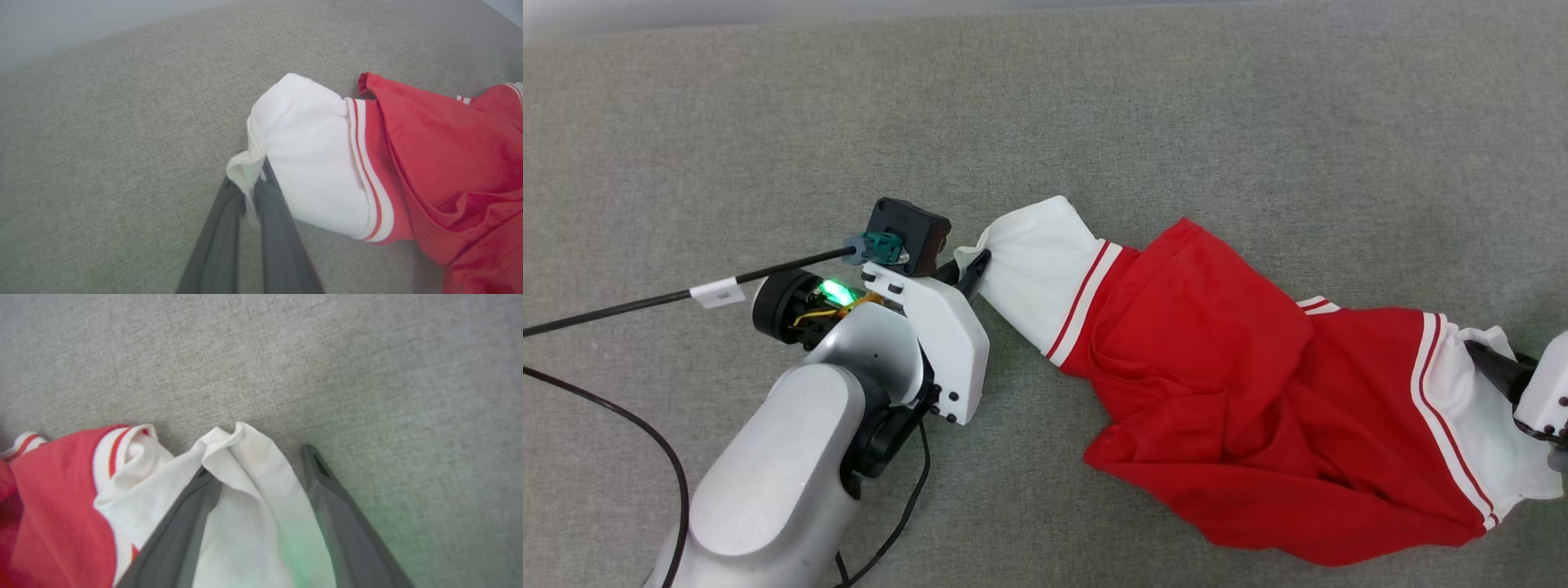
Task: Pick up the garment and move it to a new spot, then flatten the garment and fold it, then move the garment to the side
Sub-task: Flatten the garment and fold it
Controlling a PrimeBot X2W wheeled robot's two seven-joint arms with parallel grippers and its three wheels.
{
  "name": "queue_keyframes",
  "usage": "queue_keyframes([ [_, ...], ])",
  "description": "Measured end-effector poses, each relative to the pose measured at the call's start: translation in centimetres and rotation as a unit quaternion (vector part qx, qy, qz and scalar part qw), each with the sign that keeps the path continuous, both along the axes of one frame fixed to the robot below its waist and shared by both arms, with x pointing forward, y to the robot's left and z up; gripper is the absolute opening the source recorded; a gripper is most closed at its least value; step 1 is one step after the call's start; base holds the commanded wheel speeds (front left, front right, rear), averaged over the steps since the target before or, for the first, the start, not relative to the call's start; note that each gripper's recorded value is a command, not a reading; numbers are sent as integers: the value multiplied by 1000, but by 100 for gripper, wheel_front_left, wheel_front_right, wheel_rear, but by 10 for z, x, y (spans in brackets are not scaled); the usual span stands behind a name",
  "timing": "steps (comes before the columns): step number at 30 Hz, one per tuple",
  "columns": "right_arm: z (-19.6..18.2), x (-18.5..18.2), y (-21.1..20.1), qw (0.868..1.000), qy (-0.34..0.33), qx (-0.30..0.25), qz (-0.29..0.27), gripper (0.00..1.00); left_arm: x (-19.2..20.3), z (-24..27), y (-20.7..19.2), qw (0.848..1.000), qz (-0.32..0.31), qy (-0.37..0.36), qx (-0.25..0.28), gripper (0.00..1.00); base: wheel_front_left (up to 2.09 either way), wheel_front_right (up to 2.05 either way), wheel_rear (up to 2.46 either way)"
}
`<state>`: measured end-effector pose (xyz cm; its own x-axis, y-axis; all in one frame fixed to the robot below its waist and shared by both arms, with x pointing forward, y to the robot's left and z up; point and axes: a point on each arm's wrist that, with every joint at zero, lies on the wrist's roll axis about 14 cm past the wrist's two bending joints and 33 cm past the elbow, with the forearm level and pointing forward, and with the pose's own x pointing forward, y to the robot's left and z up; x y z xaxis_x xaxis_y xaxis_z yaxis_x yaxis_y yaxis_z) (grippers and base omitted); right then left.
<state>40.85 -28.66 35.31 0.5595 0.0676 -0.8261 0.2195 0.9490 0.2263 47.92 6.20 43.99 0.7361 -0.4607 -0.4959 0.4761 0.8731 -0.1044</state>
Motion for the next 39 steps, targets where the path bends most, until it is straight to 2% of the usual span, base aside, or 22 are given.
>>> queue_keyframes([
  [1,0,0,1,1000,3,5,-1,0,0,0,1,1000,1,0,1,0,0,0,0],
  [8,9,-4,2,1000,-4,4,4,0,0,7,7,1000,9,-9,1,0,0,0,0],
  [12,34,1,-7,998,-55,-32,8,0,9,31,21,997,38,-60,4,0,0,0,0],
  [15,72,12,-21,991,-116,-73,11,0,12,50,33,994,56,-94,9,0,0,0,0],
  [21,148,23,-35,966,-220,-132,15,0,15,102,55,981,92,-171,9,0,0,0,0],
  [26,211,28,-31,935,-313,-165,22,0,14,143,73,965,122,-232,0,0,0,0,0],
  [32,257,33,-21,909,-374,-181,36,0,17,182,79,950,127,-284,-4,0,0,0,0],
  [39,287,74,-5,890,-412,-188,58,0,61,208,79,942,135,-306,-17,0,0,0,0],
])
